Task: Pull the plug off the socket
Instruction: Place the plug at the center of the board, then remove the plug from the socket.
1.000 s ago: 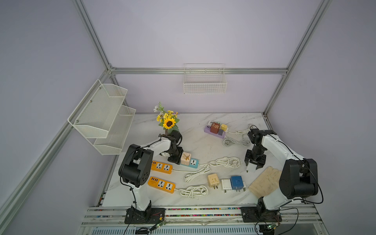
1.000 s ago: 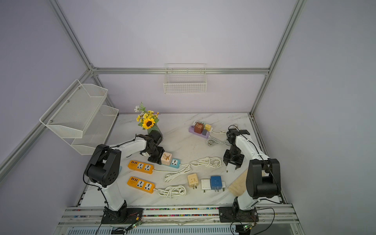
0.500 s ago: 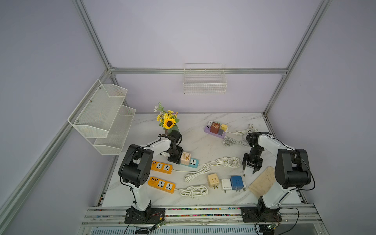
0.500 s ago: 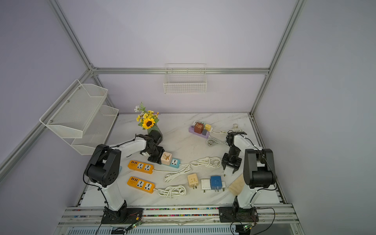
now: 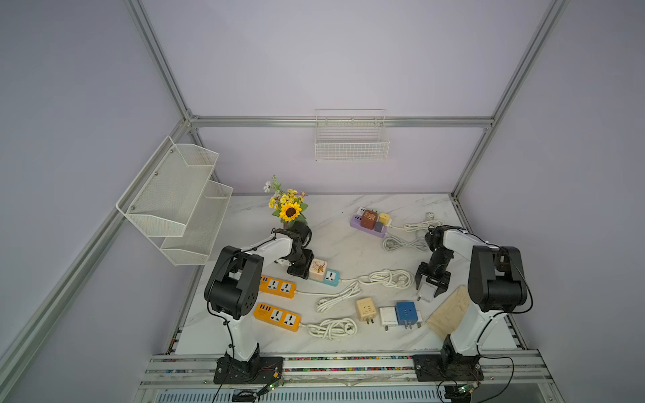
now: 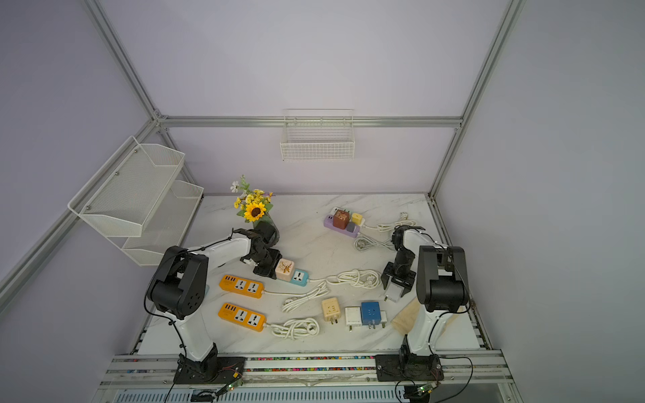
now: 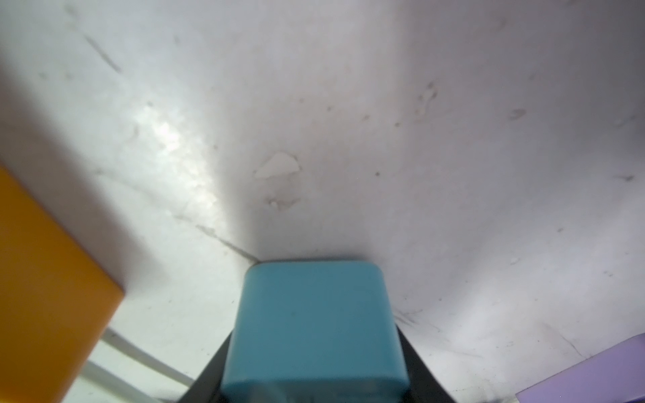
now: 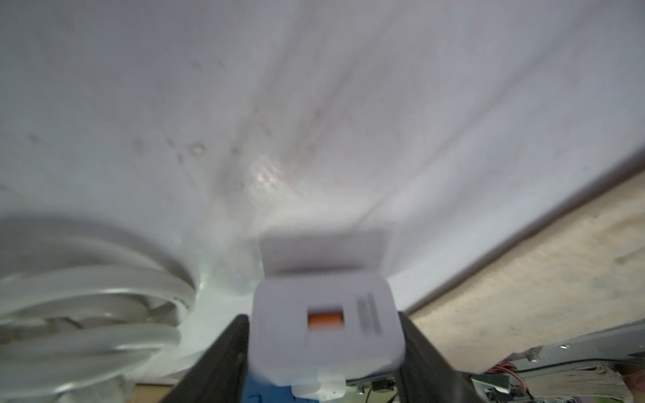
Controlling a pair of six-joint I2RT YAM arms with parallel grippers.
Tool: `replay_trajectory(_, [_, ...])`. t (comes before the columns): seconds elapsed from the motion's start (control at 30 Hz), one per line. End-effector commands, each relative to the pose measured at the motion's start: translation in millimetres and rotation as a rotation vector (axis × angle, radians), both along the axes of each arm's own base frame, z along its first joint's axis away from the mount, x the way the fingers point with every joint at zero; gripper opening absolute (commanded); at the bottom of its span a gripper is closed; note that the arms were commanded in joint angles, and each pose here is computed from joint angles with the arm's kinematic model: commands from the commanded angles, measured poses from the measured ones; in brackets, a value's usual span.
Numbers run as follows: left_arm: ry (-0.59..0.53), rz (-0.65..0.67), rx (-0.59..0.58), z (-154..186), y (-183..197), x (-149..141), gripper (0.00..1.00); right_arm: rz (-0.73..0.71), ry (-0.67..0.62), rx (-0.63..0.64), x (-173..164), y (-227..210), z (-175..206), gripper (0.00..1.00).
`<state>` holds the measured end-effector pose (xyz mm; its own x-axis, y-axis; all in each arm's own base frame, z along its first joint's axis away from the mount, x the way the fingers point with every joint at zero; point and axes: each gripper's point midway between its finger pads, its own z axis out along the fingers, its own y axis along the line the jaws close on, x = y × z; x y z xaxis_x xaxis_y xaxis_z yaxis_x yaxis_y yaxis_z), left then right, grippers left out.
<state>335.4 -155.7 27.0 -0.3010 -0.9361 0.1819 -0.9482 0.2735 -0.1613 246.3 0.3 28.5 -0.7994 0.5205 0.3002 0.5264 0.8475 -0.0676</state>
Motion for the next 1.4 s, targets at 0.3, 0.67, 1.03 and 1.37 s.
replay_trajectory(0.3, [-0.051, 0.007, 0.097, -6.0, 19.8, 15.6, 0.0, 0.051, -0.452, -0.08, 67.7, 4.7, 95.1, 0.77])
replay_trajectory(0.67, [-0.03, -0.003, 0.09, -9.5, 21.0, 12.2, 0.0, 1.04, -1.564, 0.38, 60.1, 248.0, 231.0, 0.8])
replay_trajectory(1.03, [-0.019, -0.009, 0.091, -10.6, 22.1, 12.0, 0.0, 1.527, -1.532, 0.461, 37.7, 332.7, 151.6, 0.9])
replay_trajectory(1.37, [-0.019, -0.01, 0.08, -11.8, 19.8, 11.4, 0.0, 1.605, -1.452, 0.473, 52.4, 373.6, 103.8, 0.92])
